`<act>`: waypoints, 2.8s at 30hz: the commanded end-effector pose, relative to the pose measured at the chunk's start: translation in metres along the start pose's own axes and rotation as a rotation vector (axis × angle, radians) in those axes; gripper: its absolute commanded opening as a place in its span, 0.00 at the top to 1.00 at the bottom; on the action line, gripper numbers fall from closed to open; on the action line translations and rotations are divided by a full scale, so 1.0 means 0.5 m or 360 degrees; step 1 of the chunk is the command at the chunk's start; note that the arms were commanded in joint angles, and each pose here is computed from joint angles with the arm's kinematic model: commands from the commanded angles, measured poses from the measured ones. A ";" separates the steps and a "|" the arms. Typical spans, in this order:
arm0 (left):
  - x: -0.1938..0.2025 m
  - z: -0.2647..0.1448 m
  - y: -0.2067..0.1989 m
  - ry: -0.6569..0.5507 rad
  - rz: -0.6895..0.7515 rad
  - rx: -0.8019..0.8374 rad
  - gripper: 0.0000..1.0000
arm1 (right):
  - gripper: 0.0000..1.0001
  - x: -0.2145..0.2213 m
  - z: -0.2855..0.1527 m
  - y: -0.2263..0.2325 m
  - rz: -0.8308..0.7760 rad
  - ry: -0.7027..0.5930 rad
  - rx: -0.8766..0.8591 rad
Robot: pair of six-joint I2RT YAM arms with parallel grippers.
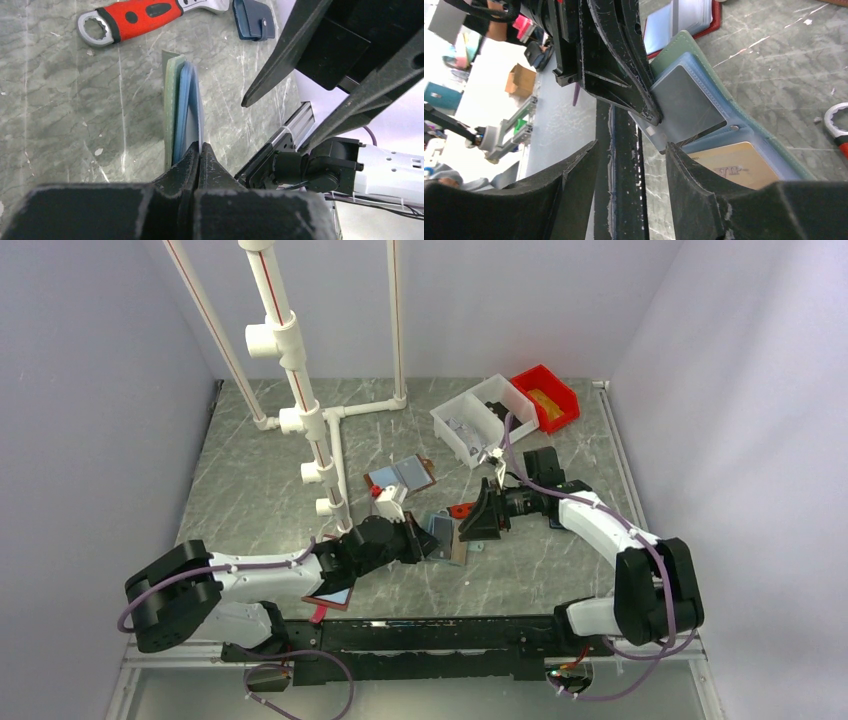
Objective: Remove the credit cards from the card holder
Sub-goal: Remove the credit card from the card holder.
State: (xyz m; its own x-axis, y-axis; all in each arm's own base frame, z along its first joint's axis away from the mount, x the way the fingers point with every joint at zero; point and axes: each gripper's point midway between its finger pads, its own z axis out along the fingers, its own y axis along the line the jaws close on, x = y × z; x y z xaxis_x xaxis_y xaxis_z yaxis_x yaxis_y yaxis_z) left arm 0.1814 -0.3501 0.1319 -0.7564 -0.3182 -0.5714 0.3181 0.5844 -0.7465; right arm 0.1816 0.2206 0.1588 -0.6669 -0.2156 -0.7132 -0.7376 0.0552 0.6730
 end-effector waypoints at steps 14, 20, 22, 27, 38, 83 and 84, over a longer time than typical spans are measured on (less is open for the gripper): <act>-0.006 -0.003 -0.008 -0.0143 -0.0198 0.0197 1.00 | 0.52 0.033 0.045 -0.048 0.0334 0.0068 -0.0051; -0.005 -0.011 0.003 -0.0153 -0.0205 0.0178 1.00 | 0.53 0.046 0.052 -0.071 0.0391 0.0096 0.0005; -0.004 -0.013 0.002 -0.0153 -0.0195 0.0187 1.00 | 0.53 0.050 0.054 -0.075 0.0410 0.0102 0.0013; -0.004 -0.019 -0.011 -0.0164 -0.0168 0.0278 1.00 | 0.53 0.055 0.058 -0.078 0.0461 0.0115 -0.0017; -0.011 -0.028 -0.031 -0.0186 -0.0119 0.0363 1.00 | 0.53 0.059 0.061 -0.077 0.0511 0.0119 -0.0068; -0.014 -0.081 0.015 -0.0238 -0.0224 0.0265 0.77 | 1.00 0.031 0.059 -0.040 0.0433 0.0103 -0.0293; -0.014 -0.082 0.016 -0.0237 -0.0226 0.0265 0.78 | 1.00 0.031 0.059 -0.040 0.0434 0.0103 -0.0295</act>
State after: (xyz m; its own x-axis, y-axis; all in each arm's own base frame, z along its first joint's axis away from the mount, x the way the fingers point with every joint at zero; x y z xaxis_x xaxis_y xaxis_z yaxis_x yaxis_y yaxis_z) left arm 0.1664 -0.3154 0.1359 -0.7185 -0.4784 -0.5049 0.3131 0.4257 -0.8490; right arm 0.1753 0.2433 0.1160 -0.8573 -0.2925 -0.4236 -0.4432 0.0008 0.8964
